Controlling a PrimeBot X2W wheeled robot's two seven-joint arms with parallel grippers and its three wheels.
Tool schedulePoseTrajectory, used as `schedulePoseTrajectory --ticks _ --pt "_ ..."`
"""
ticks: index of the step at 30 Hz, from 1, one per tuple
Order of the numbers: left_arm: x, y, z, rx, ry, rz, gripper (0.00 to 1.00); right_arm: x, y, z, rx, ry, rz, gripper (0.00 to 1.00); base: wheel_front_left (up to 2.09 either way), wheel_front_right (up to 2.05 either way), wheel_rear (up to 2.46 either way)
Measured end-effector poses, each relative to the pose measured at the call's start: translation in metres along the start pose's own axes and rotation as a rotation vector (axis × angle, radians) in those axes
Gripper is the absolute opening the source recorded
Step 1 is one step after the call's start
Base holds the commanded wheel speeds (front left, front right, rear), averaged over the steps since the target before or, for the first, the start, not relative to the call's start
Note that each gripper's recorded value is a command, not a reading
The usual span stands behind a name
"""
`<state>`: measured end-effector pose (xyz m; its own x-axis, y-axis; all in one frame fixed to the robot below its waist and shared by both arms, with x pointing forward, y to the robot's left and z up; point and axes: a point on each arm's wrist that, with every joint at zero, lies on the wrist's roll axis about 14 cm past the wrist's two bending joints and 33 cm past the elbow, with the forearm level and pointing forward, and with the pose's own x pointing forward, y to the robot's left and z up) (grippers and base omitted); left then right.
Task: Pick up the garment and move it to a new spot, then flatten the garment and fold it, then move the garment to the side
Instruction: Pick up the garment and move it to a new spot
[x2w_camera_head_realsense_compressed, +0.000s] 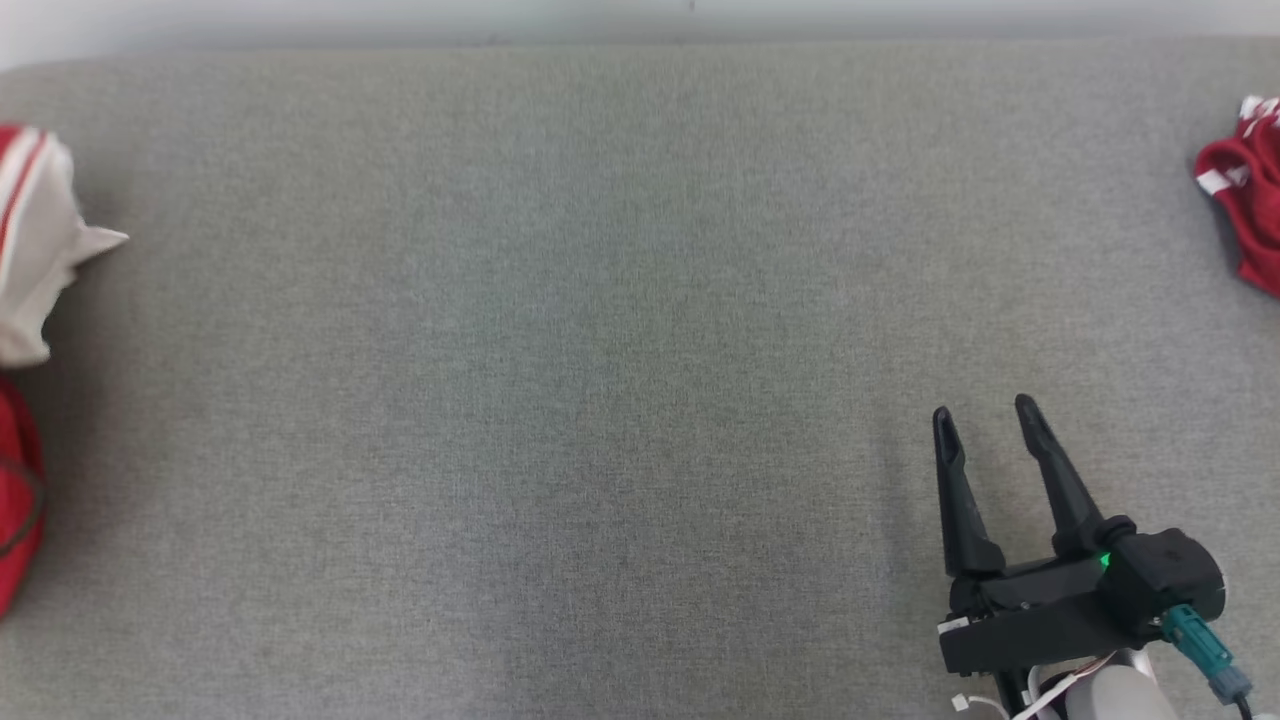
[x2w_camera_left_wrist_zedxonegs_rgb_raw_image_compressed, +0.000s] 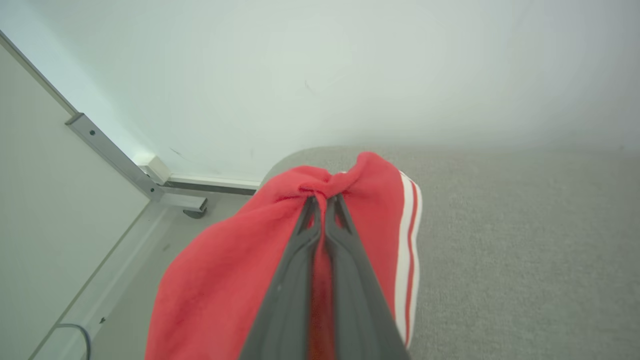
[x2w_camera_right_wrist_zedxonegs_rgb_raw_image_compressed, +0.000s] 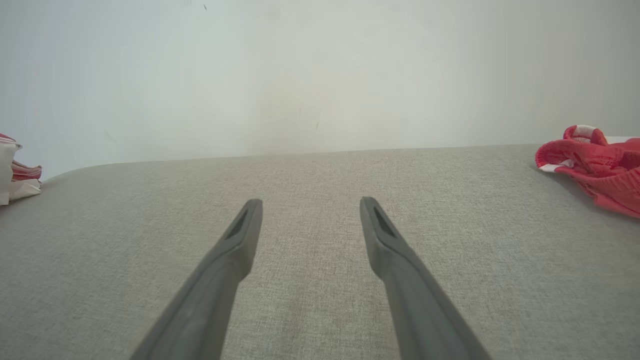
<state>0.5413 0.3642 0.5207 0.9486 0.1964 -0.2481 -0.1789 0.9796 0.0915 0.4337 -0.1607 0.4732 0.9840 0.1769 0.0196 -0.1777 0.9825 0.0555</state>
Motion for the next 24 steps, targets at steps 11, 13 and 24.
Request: schedulePoseTrajectory --ticks 11,13,24 --pt "-0.022 -0.093 0.143 0.100 -0.429 -0.224 0.00 -0.018 -0.004 0.012 0.051 -0.026 -0.055 1.00 0.00 0.00 0.00" --pt "-0.028 -0.125 0.157 0.102 -0.468 -0.295 0.00 -0.024 -0.008 0.012 0.056 -0.022 -0.076 1.00 0.00 0.00 0.00" --pt "-0.103 -0.289 0.215 0.056 -0.670 -0.682 0.00 -0.069 -0.042 0.012 0.071 -0.010 -0.224 1.00 0.00 0.00 0.00"
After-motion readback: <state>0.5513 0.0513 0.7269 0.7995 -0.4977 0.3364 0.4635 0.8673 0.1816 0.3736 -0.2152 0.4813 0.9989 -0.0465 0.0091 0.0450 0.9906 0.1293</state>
